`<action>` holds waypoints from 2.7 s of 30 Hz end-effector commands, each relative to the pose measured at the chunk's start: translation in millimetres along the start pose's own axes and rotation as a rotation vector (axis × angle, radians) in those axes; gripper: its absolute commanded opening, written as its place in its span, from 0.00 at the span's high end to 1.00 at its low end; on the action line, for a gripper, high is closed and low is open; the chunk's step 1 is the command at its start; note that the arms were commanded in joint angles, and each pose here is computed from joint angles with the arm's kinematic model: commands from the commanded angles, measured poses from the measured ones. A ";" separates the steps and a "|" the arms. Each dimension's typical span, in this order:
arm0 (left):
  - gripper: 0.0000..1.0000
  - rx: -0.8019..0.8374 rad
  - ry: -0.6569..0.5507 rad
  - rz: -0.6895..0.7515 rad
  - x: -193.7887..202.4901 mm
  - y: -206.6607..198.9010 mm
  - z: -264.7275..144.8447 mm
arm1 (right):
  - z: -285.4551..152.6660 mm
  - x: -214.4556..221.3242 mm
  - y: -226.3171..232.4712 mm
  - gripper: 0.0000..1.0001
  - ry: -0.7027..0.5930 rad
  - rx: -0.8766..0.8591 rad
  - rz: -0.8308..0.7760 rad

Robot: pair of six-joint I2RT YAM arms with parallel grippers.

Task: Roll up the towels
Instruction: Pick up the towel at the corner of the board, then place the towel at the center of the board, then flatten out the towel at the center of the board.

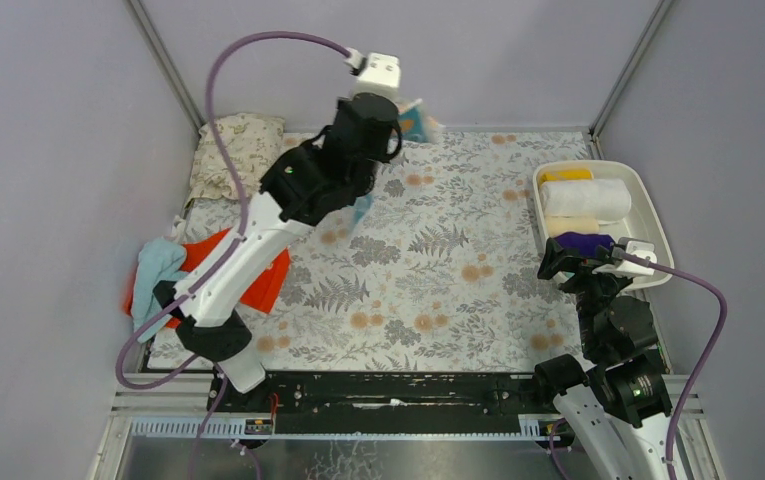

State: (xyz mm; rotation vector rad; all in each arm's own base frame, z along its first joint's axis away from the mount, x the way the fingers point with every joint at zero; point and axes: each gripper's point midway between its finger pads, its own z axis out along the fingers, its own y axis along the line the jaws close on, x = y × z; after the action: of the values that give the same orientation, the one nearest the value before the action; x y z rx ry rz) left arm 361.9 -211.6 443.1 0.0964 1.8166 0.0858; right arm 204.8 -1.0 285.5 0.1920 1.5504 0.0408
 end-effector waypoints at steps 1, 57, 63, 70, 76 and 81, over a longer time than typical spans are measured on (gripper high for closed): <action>0.86 0.309 0.169 0.044 65.6 -106.8 11.7 | -0.4 -14.4 1.5 0.01 -0.047 -0.004 0.020; 0.78 -0.028 0.826 -0.432 442.3 27.3 40.9 | 58.7 142.8 109.6 0.01 0.696 -0.299 0.111; 0.77 -0.159 0.800 -0.528 454.2 69.8 2.2 | 67.3 193.3 118.8 0.01 0.898 -0.283 0.114; 0.65 -0.099 0.712 -0.611 424.7 70.5 -8.7 | 71.3 226.1 94.8 0.01 1.013 -0.133 0.035; 0.57 0.110 0.610 -0.625 352.0 35.8 28.3 | 78.3 230.4 84.1 0.01 1.005 -0.083 -0.008; 0.58 0.222 0.682 -0.591 354.5 -2.3 66.3 | 83.3 238.4 70.5 0.01 1.027 -0.037 0.005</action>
State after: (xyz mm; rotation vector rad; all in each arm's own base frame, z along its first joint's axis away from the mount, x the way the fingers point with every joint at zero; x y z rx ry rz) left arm 313.2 -142.7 92.4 -0.4850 2.4236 -0.4610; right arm 285.7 108.4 55.2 0.0999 2.5945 0.2408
